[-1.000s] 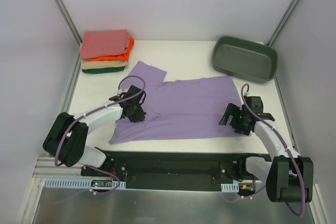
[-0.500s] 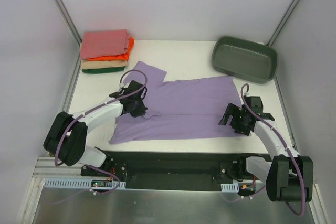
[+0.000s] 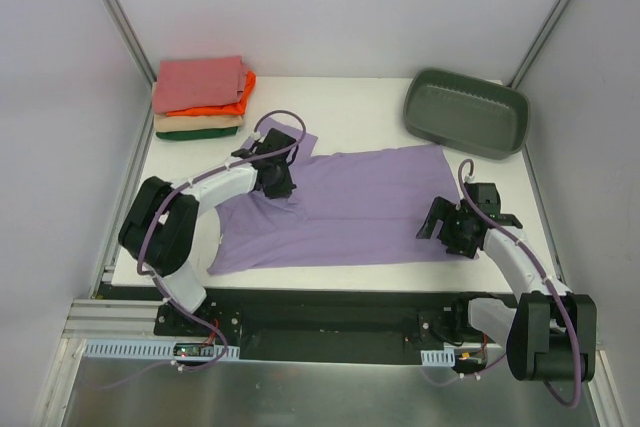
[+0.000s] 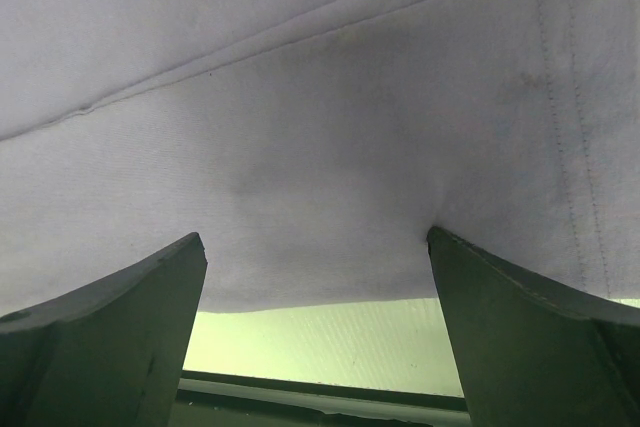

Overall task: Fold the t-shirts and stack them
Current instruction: Fold the flattened tshirt in 1/3 of the way

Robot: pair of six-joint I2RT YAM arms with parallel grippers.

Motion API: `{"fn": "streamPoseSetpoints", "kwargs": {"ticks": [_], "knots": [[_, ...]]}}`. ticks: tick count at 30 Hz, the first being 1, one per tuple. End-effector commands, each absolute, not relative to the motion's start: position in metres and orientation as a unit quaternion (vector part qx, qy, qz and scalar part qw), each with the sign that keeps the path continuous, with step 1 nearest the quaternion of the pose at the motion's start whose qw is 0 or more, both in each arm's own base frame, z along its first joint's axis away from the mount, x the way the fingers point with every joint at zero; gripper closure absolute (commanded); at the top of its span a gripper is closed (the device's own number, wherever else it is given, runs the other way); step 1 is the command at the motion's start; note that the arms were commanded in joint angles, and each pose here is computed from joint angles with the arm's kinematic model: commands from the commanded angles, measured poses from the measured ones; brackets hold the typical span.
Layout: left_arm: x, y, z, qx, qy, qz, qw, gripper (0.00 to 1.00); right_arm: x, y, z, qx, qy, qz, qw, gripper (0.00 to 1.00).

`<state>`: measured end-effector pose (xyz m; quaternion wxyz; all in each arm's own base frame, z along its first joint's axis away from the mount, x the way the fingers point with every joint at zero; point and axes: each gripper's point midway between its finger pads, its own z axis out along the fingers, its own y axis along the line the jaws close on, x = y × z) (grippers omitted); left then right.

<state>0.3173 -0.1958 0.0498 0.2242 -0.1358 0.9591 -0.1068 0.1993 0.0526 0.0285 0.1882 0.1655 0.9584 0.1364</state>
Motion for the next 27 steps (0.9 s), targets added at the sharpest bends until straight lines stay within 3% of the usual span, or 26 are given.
{"fn": "streamPoseSetpoints", "kwargs": {"ticks": [1,10,11,13,14,18,20,22,27], "knots": [[0.332,-0.199,0.055,-0.083,0.967,-0.079,0.225,1.00,0.200,0.051,0.026,0.167,0.961,0.129,0.181,0.04],[0.353,-0.212,0.065,-0.033,0.969,-0.083,0.230,0.96,0.200,0.050,0.025,0.169,0.961,0.125,0.178,0.04],[0.356,-0.216,0.067,-0.029,0.969,-0.088,0.230,0.89,0.199,0.050,0.024,0.169,0.962,0.124,0.176,0.04],[0.357,-0.222,0.068,-0.015,0.969,-0.100,0.227,0.60,0.200,0.049,0.025,0.171,0.961,0.122,0.178,0.04],[0.359,-0.224,0.070,-0.010,0.968,-0.102,0.228,0.54,0.200,0.049,0.025,0.171,0.961,0.122,0.179,0.04],[0.364,-0.231,0.079,0.015,0.965,-0.116,0.235,0.51,0.199,0.049,0.024,0.172,0.961,0.121,0.178,0.04],[0.362,-0.239,0.092,0.030,0.961,-0.141,0.236,0.42,0.199,0.048,0.024,0.173,0.961,0.119,0.179,0.04],[0.356,-0.241,0.103,0.034,0.957,-0.158,0.241,0.26,0.201,0.048,0.026,0.172,0.960,0.119,0.186,0.04],[0.333,-0.227,0.111,0.018,0.950,-0.169,0.261,0.08,0.204,0.046,0.033,0.170,0.955,0.120,0.211,0.04]]}}
